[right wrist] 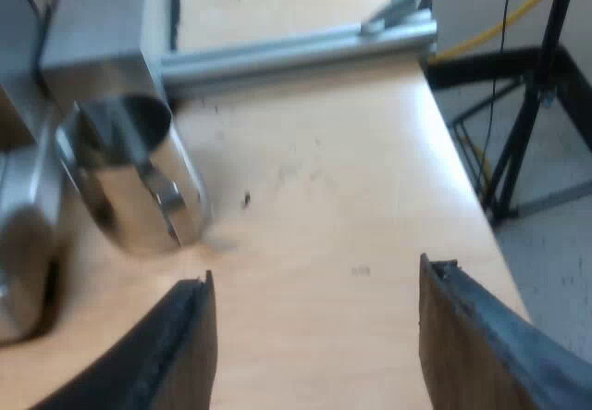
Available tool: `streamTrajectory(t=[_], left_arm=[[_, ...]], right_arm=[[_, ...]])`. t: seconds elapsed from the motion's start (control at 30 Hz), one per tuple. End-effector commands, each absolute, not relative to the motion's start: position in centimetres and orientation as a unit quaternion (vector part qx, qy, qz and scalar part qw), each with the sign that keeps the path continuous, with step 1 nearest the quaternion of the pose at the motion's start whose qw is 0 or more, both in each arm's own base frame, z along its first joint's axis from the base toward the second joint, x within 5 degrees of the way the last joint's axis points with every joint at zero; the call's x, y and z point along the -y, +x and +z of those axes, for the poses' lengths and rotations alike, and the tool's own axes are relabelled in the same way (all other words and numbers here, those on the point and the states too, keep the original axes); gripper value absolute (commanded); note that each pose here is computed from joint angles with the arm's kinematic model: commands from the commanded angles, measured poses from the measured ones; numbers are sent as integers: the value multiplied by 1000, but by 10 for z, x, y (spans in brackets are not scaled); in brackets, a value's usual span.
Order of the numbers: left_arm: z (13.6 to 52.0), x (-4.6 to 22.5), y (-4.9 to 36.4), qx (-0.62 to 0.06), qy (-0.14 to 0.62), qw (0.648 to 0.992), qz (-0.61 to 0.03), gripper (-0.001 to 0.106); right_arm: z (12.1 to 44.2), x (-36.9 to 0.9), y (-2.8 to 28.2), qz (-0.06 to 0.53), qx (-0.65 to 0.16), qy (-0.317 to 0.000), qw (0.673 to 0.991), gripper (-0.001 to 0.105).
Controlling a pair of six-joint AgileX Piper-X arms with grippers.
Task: Put the handle in the coffee machine
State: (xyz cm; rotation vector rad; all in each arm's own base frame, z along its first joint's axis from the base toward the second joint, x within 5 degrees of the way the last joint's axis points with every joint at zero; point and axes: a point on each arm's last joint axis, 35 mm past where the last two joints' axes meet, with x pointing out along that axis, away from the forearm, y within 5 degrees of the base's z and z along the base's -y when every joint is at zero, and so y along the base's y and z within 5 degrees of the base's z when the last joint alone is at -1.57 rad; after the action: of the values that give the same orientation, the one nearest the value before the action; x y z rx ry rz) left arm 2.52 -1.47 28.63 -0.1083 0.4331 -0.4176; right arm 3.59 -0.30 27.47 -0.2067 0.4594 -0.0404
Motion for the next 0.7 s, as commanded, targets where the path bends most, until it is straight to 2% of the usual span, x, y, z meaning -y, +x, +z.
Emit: streamTrajectory(t=[0.03,0.23,0.7], left_arm=[[290,15,28,-204,-56,955,-209,79],[290,15,28,-205,-55,954,-212,79],[290,15,28,-204,-52,954,-213,79]], right_arm=[[266,3,40,-18,-240,-108,965,51],[241,3,48,-14,-274,-108,956,51],[240,3,50,-17,-267,-100,958,51]])
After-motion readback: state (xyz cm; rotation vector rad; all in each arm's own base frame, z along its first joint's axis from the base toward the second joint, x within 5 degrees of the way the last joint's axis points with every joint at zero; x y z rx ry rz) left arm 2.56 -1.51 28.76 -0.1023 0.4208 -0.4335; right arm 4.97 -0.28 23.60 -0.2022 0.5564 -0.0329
